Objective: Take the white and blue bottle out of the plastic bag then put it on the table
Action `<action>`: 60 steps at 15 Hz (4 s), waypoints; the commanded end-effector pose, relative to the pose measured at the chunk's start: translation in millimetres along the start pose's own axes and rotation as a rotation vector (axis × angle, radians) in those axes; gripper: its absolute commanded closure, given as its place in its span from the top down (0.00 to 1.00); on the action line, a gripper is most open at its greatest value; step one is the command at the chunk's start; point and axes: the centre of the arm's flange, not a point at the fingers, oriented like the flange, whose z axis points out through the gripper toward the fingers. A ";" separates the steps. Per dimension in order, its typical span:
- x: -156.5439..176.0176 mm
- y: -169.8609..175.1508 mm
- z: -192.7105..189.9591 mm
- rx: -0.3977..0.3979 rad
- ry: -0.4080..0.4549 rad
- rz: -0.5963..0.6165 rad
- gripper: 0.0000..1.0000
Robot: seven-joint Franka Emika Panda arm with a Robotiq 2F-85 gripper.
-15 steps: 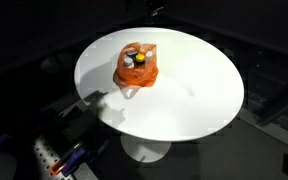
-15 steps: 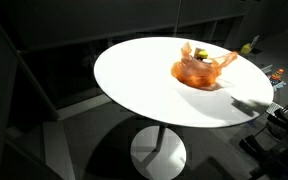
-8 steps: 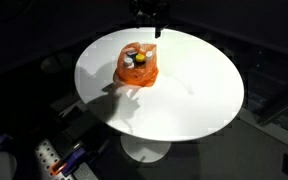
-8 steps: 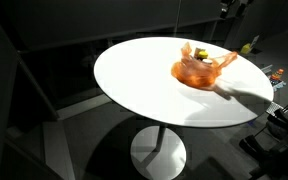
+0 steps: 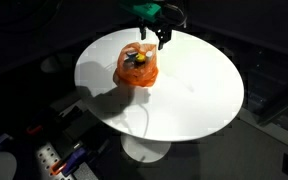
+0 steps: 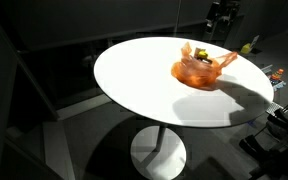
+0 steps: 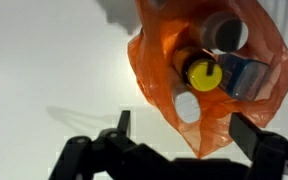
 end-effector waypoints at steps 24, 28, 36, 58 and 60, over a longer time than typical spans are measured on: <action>27.7 -14.9 72.3 -0.002 -0.062 -0.029 1.00; 32.0 -17.9 74.7 -0.024 -0.054 -0.037 0.76; 35.9 -21.3 71.5 -0.042 -0.024 -0.047 0.12; 9.8 21.4 -66.8 -0.020 0.193 0.063 0.11; 7.5 41.0 -65.2 -0.024 0.190 0.097 0.11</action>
